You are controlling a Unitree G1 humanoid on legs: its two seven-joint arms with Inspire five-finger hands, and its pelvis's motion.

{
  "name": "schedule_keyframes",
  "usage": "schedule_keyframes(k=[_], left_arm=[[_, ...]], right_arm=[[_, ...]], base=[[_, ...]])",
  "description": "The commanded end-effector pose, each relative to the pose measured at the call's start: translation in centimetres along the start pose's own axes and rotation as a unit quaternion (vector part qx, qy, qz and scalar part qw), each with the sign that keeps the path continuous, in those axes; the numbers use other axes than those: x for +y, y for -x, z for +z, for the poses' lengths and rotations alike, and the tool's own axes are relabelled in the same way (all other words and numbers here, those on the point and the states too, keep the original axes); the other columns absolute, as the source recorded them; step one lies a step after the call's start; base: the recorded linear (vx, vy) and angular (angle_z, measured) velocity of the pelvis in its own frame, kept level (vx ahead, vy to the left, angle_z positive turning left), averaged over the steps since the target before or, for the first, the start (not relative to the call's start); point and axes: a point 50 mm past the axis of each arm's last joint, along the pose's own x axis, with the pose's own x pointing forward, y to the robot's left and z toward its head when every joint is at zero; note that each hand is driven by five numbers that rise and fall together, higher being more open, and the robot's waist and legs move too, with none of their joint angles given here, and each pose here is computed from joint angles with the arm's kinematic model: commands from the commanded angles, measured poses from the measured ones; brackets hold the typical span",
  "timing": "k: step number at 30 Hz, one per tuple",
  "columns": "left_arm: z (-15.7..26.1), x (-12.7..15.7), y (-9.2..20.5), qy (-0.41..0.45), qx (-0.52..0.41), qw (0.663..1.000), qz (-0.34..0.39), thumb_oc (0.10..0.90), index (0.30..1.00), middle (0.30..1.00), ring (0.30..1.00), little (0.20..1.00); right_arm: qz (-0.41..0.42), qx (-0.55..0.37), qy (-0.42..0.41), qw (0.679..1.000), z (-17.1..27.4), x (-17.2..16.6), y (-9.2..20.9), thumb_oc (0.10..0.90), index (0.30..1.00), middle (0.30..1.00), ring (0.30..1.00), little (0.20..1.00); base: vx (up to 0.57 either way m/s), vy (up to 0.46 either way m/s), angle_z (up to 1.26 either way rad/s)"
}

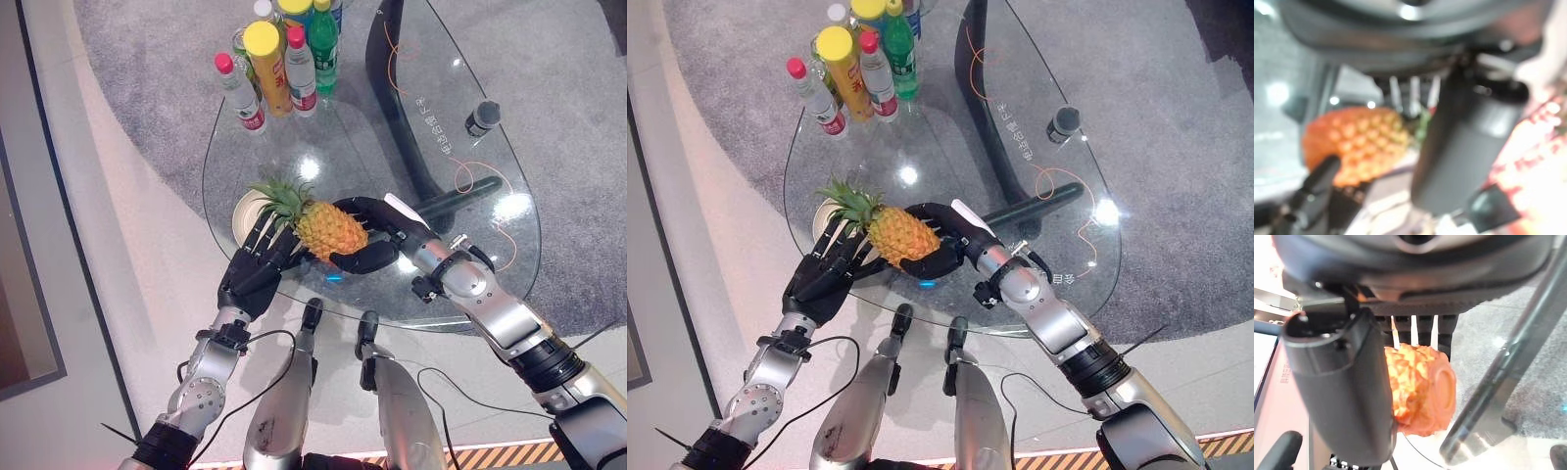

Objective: Pick up the fruit to the plate

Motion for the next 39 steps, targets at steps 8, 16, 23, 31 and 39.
schedule_keyframes(k=[8,16,23,31,39], left_arm=[[1.0,-7.1,-4.2,-0.019,-0.061,0.993,-0.102,0.800,0.900,0.900,0.900,0.900],[1.0,-5.0,-4.5,-0.006,-0.069,0.996,-0.051,0.800,0.900,0.900,0.900,0.900],[0.8,-4.7,-4.5,-0.001,-0.075,0.996,-0.051,0.800,0.900,0.900,0.900,0.900],[0.4,-4.8,-4.5,0.005,-0.077,0.996,-0.054,0.800,0.900,0.900,0.900,0.900],[0.4,-4.5,-4.6,0.012,-0.087,0.995,-0.045,0.800,0.900,0.900,0.900,0.900]], right_arm=[[0.225,-0.304,0.005,0.926,12.7,8.2,0.2,0.100,0.300,0.300,0.300,0.200],[0.128,-0.290,-0.023,0.948,12.2,6.3,-0.9,0.100,0.300,0.300,0.300,0.200],[0.073,-0.263,-0.033,0.961,10.9,5.1,-1.1,0.100,0.300,0.300,0.300,0.200],[0.028,-0.248,-0.040,0.968,10.2,4.6,-0.9,0.100,0.300,0.300,0.300,0.200],[-0.132,-0.236,-0.046,0.962,8.7,1.4,-0.3,0.100,0.300,0.300,0.300,0.200]], base=[[0.01,-0.040,0.10],[0.02,-0.035,0.05],[0.00,0.000,0.00],[0.00,0.002,0.00],[0.00,0.016,-0.03]])
